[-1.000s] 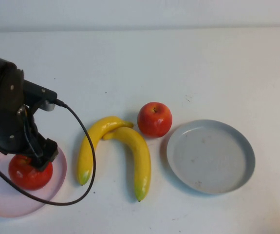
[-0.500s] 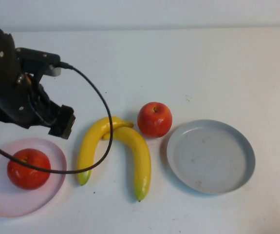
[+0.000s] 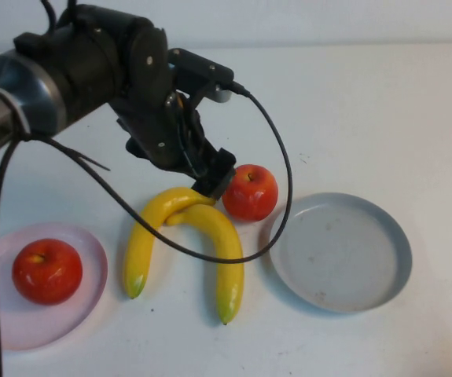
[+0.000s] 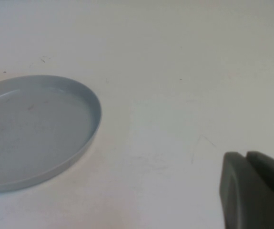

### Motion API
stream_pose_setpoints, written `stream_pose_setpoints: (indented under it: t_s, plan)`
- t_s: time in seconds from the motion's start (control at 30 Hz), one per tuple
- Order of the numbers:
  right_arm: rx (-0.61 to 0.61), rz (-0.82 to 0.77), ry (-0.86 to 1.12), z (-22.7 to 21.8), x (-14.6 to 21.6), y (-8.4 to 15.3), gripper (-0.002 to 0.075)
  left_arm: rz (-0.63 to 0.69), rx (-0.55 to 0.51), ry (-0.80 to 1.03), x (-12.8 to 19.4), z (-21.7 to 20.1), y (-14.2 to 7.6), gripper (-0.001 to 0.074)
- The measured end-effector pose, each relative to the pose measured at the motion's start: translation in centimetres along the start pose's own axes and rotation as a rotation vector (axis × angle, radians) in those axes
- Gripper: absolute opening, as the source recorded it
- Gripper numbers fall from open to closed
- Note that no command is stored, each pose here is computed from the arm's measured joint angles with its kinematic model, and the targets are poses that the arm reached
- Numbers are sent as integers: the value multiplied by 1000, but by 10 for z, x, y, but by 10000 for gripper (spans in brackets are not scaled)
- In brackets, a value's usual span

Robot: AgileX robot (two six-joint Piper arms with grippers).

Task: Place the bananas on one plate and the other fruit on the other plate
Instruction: Put one type of fruit in the left plate

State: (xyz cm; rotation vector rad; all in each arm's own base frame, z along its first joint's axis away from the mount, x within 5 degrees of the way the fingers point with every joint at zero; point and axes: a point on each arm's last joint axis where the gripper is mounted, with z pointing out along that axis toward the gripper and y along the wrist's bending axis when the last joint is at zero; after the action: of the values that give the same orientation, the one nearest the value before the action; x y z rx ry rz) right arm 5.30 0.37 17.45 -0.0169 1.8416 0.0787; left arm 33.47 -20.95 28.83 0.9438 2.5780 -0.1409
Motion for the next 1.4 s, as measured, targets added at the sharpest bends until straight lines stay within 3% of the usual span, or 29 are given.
stream_pose_setpoints:
  t_s: [0.17,0.47,1.4]
  plan:
    - [0,0,0,0,0,0,-17,48,18,9,-19,13,-13,669]
    - [0,0,0,0,0,0,-17,63,19,-3,-35,15,-14,669]
    - [0,0,0,0,0,0,-17,152,33,-17,-44,46,-28,669]
